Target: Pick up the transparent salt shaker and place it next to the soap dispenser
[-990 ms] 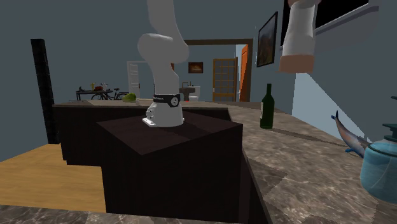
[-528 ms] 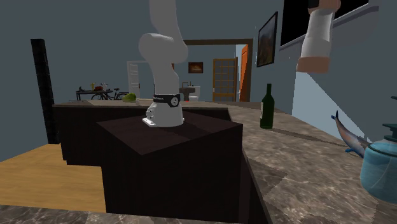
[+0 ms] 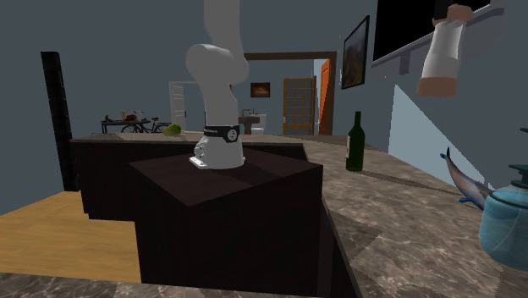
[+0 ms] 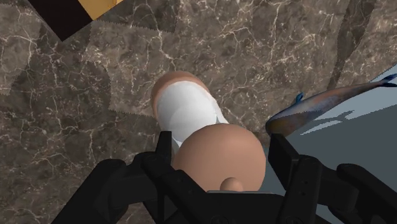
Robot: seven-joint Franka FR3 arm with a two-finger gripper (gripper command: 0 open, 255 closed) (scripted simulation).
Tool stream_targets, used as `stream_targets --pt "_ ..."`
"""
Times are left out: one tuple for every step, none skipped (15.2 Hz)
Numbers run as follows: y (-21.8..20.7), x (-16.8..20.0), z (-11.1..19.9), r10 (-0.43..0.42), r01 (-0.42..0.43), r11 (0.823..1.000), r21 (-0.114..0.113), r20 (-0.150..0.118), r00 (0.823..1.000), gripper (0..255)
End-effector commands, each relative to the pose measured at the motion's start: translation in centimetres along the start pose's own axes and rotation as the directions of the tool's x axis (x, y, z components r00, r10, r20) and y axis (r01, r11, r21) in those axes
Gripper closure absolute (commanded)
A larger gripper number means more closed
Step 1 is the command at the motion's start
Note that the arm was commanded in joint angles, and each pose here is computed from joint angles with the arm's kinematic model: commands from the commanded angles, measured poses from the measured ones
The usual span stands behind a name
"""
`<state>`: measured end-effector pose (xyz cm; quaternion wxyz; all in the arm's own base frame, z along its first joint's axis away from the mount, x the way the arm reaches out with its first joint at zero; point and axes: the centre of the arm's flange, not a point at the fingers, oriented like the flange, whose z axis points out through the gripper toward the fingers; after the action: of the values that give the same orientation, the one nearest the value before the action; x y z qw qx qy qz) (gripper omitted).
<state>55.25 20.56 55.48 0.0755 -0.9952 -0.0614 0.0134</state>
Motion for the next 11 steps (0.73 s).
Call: stream_targets --pt "-2.8 0.7 0.6 0.001 -0.001 1.000 0.001 -0.001 1.000 255" --pt "-4.1 1.1 0.8 0.001 -0.001 1.000 0.001 -0.001 1.000 255" --pt "-5.3 1.4 1.0 0.001 -0.001 1.000 0.001 -0.001 1.000 255" --pt "-6.6 1.8 1.2 0.001 -0.001 1.000 0.001 -0.001 1.000 255" --pt "-7.8 2.1 1.4 0.001 -0.001 1.000 0.001 -0.001 1.000 255" --pt "-9.1 2.5 1.6 0.001 -0.001 1.000 0.001 -0.001 1.000 255" --pt "-10.7 3.0 1.8 0.001 -0.001 1.000 0.001 -0.001 1.000 255" --pt "-10.6 3.0 2.3 0.001 -0.001 1.000 0.001 -0.001 1.000 255" --pt "-10.5 3.0 2.9 0.001 -0.001 1.000 0.001 -0.001 1.000 255" --pt "-10.5 3.0 3.4 0.001 -0.001 1.000 0.001 -0.001 1.000 255" --pt "-10.4 3.0 3.9 0.001 -0.001 1.000 0.001 -0.001 1.000 255"
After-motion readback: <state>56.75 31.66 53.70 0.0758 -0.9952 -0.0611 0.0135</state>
